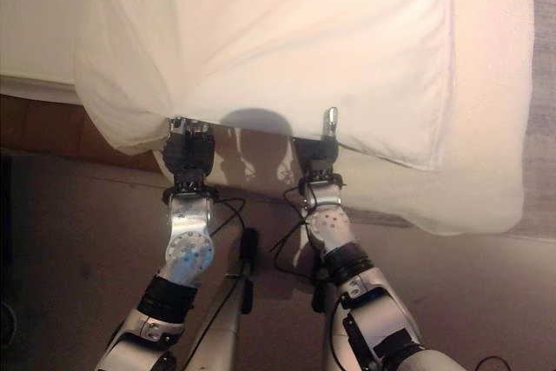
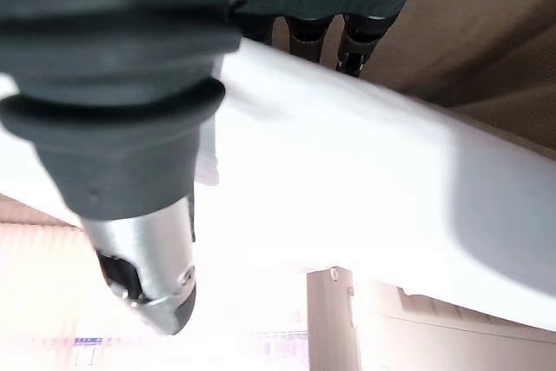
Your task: Make the bed
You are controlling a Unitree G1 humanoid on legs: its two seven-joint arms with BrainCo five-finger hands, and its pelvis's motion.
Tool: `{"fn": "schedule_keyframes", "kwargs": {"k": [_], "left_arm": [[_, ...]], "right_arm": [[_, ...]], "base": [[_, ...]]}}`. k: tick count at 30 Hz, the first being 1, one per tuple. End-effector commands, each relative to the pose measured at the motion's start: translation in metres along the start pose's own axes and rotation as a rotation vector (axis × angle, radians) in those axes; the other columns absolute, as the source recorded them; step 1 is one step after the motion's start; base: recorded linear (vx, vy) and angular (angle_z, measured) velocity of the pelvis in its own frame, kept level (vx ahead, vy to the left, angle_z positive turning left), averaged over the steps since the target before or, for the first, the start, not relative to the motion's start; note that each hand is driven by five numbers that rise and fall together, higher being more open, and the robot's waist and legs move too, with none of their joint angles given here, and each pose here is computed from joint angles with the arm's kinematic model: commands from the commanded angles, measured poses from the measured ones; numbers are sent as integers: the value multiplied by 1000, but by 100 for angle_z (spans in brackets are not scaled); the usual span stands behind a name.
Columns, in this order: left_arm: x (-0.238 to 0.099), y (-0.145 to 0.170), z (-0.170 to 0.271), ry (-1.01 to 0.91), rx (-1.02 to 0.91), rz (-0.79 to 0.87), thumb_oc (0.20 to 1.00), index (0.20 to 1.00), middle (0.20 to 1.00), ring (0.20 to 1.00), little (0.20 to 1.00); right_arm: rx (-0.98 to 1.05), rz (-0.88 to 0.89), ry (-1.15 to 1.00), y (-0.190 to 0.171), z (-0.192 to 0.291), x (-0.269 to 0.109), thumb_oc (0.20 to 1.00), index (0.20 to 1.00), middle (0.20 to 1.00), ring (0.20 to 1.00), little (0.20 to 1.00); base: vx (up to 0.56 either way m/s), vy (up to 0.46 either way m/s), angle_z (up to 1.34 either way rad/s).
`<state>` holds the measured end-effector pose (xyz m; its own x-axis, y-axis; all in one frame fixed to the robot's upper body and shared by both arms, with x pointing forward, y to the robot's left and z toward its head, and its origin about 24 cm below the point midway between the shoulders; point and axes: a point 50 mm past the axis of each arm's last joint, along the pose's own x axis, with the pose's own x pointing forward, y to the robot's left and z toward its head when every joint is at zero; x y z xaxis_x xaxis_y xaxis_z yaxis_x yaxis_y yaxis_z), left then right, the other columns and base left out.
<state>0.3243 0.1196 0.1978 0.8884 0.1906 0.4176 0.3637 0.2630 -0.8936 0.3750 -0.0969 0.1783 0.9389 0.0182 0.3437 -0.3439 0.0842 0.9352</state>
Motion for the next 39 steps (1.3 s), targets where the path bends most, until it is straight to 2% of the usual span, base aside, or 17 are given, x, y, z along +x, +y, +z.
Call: {"fn": "schedule_keyframes", "kwargs": {"k": [1,10,11,12,13,29,30,31,32,33,39], "left_arm": [[-6,-37,36,-190,14,-201,200,200,200,200,200],[-7,-36,47,-246,27,-189,200,200,200,200,200],[-7,-37,47,-245,31,-193,200,200,200,200,200],[-8,-37,47,-244,33,-199,200,200,200,200,200],[-8,-38,47,-242,37,-206,200,200,200,200,200],[-10,-36,48,-246,42,-209,200,200,200,200,200],[-10,-35,48,-248,46,-203,313,313,313,313,313],[-10,-32,49,-251,51,-193,529,529,529,529,529],[-9,-23,54,-262,78,-155,947,947,947,947,947],[-9,-22,54,-262,79,-154,1000,1000,1000,1000,1000],[-18,21,68,-272,124,22,1000,1000,1000,1000,1000]], "right_arm": [[9,100,-162,20,35,2,1000,1000,1000,1000,1000],[-21,-10,-349,8,87,6,1000,1000,1000,1000,1000],[-29,-9,-348,8,87,6,658,658,658,658,658],[-41,-11,-341,7,87,6,282,282,282,282,282],[-42,-5,-337,8,87,7,200,200,200,200,200],[-67,177,-183,25,57,2,200,200,200,200,200],[-65,189,-180,26,57,1,200,200,200,200,200],[-65,200,-176,28,56,1,200,200,200,200,200],[-58,231,-174,31,56,-2,200,200,200,200,200],[-58,230,-173,31,55,-2,200,200,200,200,200],[-27,369,-142,53,45,-15,200,200,200,200,200]], "base": [[31,-16,0],[0,0,0],[0,0,0],[0,0,0],[0,0,0],[0,0,0],[0,0,0],[0,0,0],[0,0,0],[0,0,0],[-1,-3,-2]]}}
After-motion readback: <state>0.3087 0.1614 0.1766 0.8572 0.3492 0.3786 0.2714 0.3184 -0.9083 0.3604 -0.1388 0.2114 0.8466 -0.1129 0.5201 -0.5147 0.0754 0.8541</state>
